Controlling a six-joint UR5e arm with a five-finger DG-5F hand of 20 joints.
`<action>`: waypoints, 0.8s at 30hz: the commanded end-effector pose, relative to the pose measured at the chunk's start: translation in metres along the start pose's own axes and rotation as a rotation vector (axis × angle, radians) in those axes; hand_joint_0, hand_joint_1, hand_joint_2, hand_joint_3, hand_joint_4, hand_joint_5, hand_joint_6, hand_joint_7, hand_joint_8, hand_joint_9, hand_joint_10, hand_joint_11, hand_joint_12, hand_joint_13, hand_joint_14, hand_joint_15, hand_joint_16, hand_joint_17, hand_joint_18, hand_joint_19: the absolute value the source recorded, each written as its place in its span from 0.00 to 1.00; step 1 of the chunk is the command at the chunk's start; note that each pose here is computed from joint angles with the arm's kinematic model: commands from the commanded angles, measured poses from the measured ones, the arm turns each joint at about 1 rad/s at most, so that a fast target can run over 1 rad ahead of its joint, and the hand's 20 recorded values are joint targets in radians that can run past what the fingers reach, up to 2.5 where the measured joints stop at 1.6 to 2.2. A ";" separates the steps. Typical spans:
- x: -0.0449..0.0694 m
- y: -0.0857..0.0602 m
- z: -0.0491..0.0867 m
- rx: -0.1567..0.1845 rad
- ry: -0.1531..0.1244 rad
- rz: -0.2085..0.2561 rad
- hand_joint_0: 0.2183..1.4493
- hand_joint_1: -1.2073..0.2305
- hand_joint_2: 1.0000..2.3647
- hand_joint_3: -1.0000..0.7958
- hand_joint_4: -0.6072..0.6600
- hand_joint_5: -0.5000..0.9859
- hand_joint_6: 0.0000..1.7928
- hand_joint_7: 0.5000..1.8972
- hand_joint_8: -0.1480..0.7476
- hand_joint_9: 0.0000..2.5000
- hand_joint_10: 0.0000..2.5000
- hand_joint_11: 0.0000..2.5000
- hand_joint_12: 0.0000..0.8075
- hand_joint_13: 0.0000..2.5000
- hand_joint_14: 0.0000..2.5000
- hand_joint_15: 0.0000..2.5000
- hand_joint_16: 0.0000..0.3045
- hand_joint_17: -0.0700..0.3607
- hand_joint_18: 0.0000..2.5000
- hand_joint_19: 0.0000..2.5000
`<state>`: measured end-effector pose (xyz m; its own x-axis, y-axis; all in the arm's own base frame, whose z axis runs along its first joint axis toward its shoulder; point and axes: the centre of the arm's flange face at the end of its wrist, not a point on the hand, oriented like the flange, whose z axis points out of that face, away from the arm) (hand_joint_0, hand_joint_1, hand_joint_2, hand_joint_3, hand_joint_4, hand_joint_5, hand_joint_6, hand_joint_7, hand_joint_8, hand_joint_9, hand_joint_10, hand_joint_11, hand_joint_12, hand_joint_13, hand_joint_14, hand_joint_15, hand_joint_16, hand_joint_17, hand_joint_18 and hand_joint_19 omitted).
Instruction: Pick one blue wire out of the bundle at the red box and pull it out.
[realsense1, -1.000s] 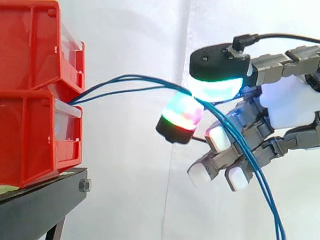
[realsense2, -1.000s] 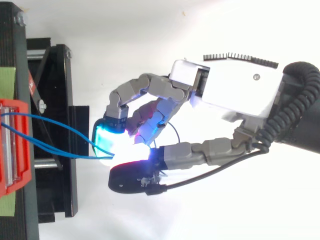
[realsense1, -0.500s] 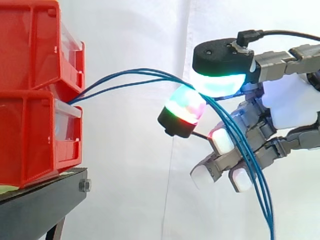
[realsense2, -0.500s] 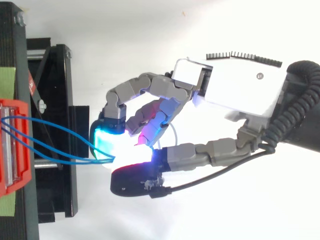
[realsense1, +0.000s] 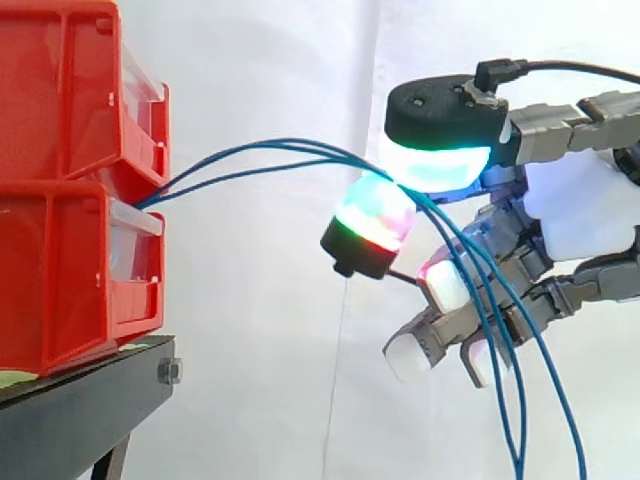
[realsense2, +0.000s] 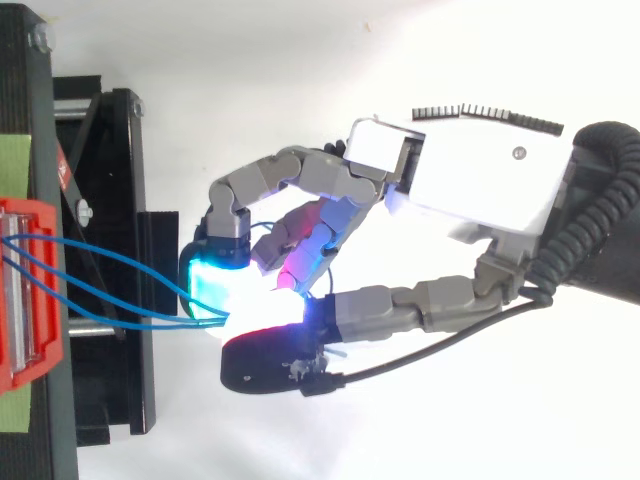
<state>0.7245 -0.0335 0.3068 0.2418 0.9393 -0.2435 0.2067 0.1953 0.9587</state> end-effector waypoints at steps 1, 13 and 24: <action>0.000 -0.001 0.000 0.000 0.000 0.001 0.29 0.30 0.00 0.56 0.42 0.29 0.48 0.49 0.44 0.50 0.01 0.13 0.51 0.31 0.01 0.13 0.24 0.54 0.31 0.29; -0.002 0.000 0.000 0.001 -0.003 0.003 0.22 0.40 0.21 0.51 0.44 0.29 0.47 0.47 0.44 0.49 0.00 0.08 0.51 0.29 0.00 0.10 0.26 0.57 0.31 0.28; -0.002 -0.002 -0.001 0.013 0.000 -0.004 0.22 0.40 0.43 0.58 0.32 0.28 0.48 0.47 0.45 0.52 0.01 0.16 0.51 0.31 0.00 0.13 0.25 0.55 0.31 0.28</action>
<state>0.7231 -0.0353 0.3059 0.2420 0.9386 -0.2458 0.2170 0.1946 0.9566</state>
